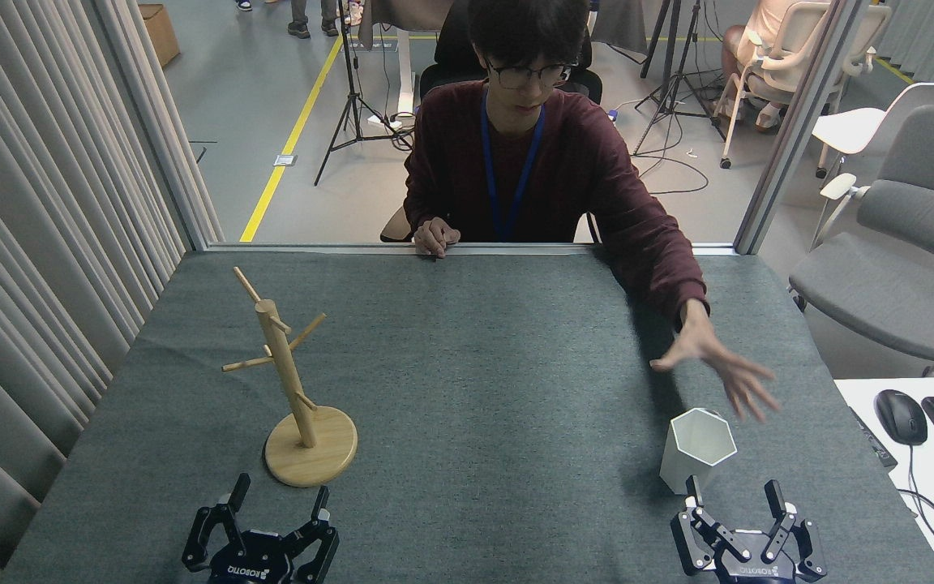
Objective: Hang cup on storage rack
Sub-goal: 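Move the right gripper toward the white hexagonal cup on the table, then close the right gripper on the white cup's rim and lift it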
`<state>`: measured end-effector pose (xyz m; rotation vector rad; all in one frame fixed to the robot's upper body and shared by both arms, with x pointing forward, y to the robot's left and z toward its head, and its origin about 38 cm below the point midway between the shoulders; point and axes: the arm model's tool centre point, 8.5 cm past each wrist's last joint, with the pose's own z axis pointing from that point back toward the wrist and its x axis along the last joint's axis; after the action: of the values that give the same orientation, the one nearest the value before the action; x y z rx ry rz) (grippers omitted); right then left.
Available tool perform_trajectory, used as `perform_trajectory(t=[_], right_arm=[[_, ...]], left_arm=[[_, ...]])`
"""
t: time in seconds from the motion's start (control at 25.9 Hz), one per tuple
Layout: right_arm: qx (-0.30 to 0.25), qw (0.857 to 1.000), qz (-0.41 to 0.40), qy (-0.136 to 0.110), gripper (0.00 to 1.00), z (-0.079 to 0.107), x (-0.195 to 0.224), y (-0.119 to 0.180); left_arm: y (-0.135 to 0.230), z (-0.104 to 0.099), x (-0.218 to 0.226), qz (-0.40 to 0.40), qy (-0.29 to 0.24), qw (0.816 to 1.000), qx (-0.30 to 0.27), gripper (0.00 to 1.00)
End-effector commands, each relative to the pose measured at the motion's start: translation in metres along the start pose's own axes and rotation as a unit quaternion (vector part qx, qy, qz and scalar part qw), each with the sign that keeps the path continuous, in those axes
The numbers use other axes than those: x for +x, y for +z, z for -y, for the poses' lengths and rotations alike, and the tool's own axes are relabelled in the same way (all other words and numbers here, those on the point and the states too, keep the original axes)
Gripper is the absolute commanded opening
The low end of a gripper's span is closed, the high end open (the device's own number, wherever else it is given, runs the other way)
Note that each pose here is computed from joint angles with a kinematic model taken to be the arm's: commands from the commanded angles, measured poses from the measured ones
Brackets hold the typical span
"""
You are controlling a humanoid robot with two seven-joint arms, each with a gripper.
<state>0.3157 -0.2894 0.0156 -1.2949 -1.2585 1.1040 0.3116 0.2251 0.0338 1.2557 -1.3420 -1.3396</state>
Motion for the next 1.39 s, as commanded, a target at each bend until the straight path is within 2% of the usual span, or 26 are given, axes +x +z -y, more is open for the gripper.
perform_trajectory(t=[0.0,0.19,0.27,0.46,0.73,0.89,1.35], right_arm=[[-0.001,1.000,0.000,-0.001,0.98,0.000,0.001,0.000],[0.006,1.000,-0.012,0.005,0.98,-0.005,-0.004,-0.003],[0.023,1.000,-0.017,0.007,0.98,-0.015,-0.006,-0.002],[0.046,0.999,-0.015,0.008,0.98,-0.023,-0.005,-0.026],[0.049,0.999,-0.006,0.010,0.98,-0.026,0.002,-0.048],[0.056,0.998,-0.004,0.011,0.98,-0.030,0.003,-0.047],[0.053,0.998,0.012,0.011,0.98,-0.028,0.015,-0.078]], left_arm=[[0.000,0.001,0.000,0.000,0.001,1.000,0.000,0.99],[0.000,0.004,0.000,-0.001,0.001,1.000,-0.006,0.99],[0.000,0.005,0.000,0.000,0.002,1.000,-0.007,0.99],[0.000,0.006,0.000,0.000,0.002,1.000,-0.008,0.99],[0.001,0.011,0.000,-0.002,0.004,1.000,-0.015,0.99],[0.002,0.011,-0.003,-0.005,0.004,1.000,-0.016,0.99],[0.000,0.010,-0.005,-0.005,0.001,1.000,-0.013,0.99]])
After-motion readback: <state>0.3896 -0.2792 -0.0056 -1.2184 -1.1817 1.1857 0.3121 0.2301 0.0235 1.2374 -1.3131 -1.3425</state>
